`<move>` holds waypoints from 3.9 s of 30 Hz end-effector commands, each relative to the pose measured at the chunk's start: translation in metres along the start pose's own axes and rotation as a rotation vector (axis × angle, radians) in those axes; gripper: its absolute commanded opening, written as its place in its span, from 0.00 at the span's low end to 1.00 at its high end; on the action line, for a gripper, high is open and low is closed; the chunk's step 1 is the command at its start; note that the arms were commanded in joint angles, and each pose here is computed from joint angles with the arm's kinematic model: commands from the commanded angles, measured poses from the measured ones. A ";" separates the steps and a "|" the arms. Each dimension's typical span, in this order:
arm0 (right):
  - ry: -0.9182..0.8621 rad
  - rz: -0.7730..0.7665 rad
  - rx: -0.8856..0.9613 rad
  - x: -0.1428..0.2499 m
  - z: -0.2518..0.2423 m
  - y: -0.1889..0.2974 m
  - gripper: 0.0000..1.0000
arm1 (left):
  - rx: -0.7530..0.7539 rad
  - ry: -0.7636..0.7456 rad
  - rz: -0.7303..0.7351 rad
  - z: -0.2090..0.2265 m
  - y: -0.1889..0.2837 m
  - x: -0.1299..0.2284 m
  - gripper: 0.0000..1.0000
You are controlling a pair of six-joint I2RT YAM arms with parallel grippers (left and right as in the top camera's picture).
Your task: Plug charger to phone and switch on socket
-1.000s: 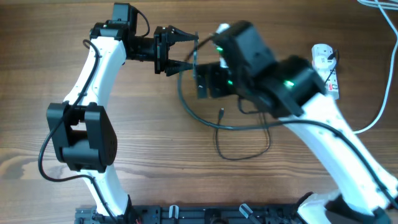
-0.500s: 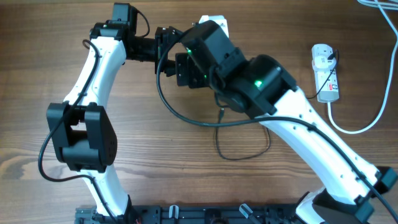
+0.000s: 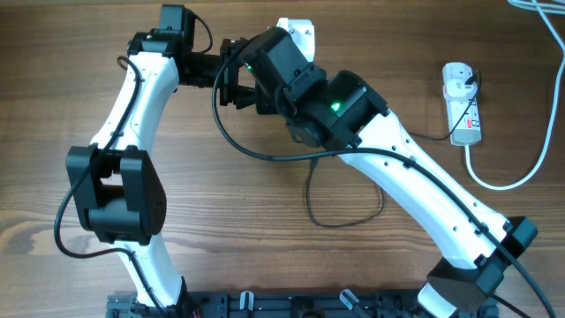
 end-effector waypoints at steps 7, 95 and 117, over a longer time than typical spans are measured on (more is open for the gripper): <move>-0.023 0.000 -0.014 -0.002 0.006 -0.003 0.36 | 0.026 -0.006 0.043 -0.009 0.002 0.021 0.49; -0.266 0.183 0.173 0.023 -0.106 0.048 1.00 | -0.058 -0.194 -0.143 -0.005 0.004 -0.006 0.04; -0.252 0.455 0.116 0.066 -0.079 -0.015 0.99 | -0.109 -0.392 -0.240 -0.003 0.015 -0.021 0.04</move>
Point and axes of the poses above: each gripper's point midway between its finger pads, its own y axis back along the fingers, its own z axis along the line the jaws close on, x = y × z, the point moved 4 cm from there along y, back along the fingers, and after that the axes turned 10 degrees about y, right-handed, at the moved point
